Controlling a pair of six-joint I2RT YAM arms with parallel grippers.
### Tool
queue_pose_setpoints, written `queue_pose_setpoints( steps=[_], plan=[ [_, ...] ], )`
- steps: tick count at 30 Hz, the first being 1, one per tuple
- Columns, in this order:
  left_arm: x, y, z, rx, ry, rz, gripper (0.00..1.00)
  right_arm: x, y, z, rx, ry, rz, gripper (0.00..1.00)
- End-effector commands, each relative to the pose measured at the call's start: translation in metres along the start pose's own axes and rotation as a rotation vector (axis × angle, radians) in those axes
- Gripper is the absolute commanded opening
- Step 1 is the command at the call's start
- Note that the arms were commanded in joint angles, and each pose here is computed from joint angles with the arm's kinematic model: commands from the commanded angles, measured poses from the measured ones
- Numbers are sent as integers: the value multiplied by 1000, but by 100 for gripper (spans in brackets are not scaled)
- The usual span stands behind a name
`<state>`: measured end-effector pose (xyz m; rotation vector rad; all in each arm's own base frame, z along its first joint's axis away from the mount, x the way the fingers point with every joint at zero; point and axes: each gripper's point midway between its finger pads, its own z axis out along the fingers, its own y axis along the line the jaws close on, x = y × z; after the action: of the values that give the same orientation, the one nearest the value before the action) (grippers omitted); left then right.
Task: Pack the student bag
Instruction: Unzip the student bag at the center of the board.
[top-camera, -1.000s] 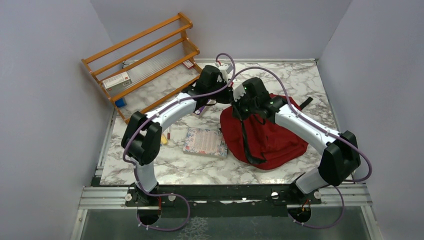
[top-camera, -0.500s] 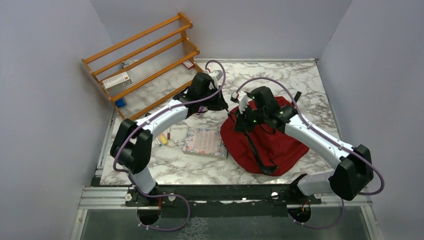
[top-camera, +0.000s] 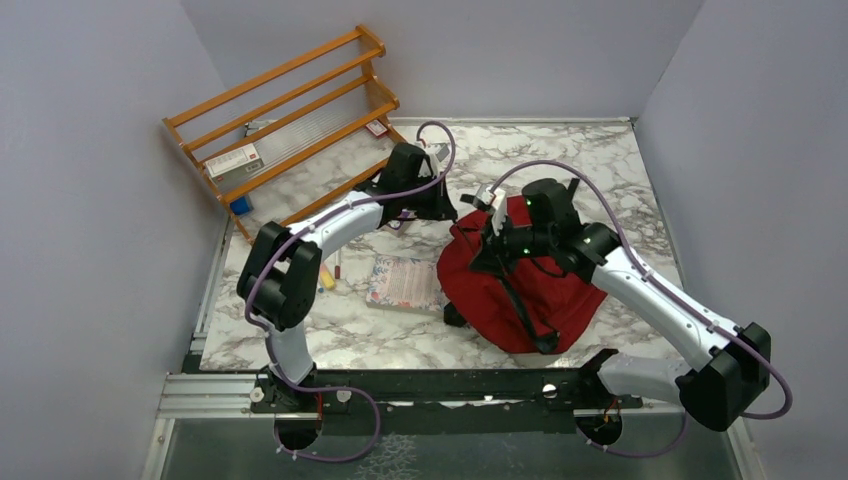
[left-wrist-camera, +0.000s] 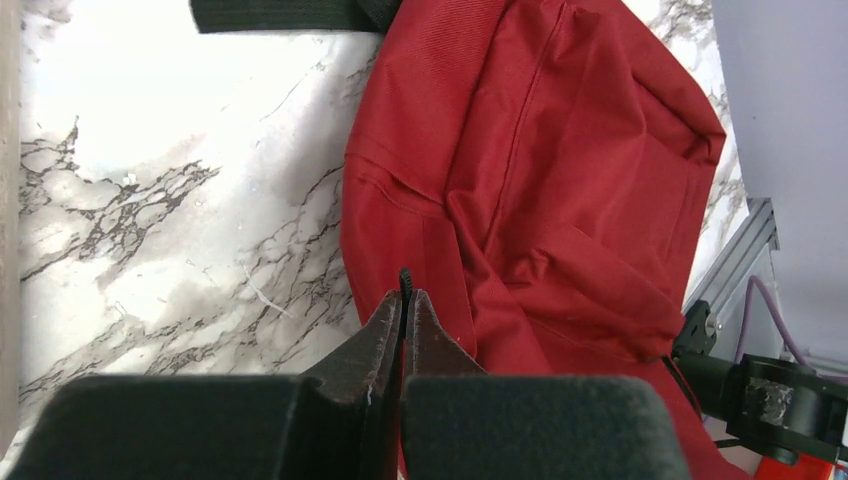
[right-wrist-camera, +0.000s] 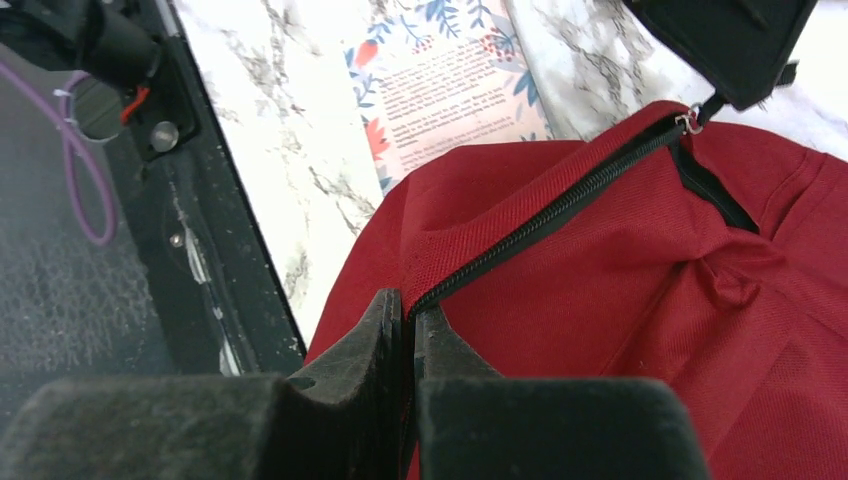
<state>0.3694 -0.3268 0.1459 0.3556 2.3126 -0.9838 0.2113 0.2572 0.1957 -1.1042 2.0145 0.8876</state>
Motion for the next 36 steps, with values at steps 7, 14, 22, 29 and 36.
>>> queue_pose_setpoints(
  steps=[7,14,22,29,36],
  plan=[
    [-4,38,23,-81,-13,-1,0,-27,59,-31,-229,-137,-90,0],
    [1,56,21,-124,-13,-32,0,-39,44,-49,-58,-207,-100,1],
    [2,57,37,-59,4,-50,0,-53,62,-70,-90,-293,-142,1],
    [-13,56,56,-30,-14,-39,0,-54,77,-73,-176,-300,-170,1],
    [-36,49,69,10,-40,-1,0,-57,77,-78,-150,-320,-177,1]
  ],
)
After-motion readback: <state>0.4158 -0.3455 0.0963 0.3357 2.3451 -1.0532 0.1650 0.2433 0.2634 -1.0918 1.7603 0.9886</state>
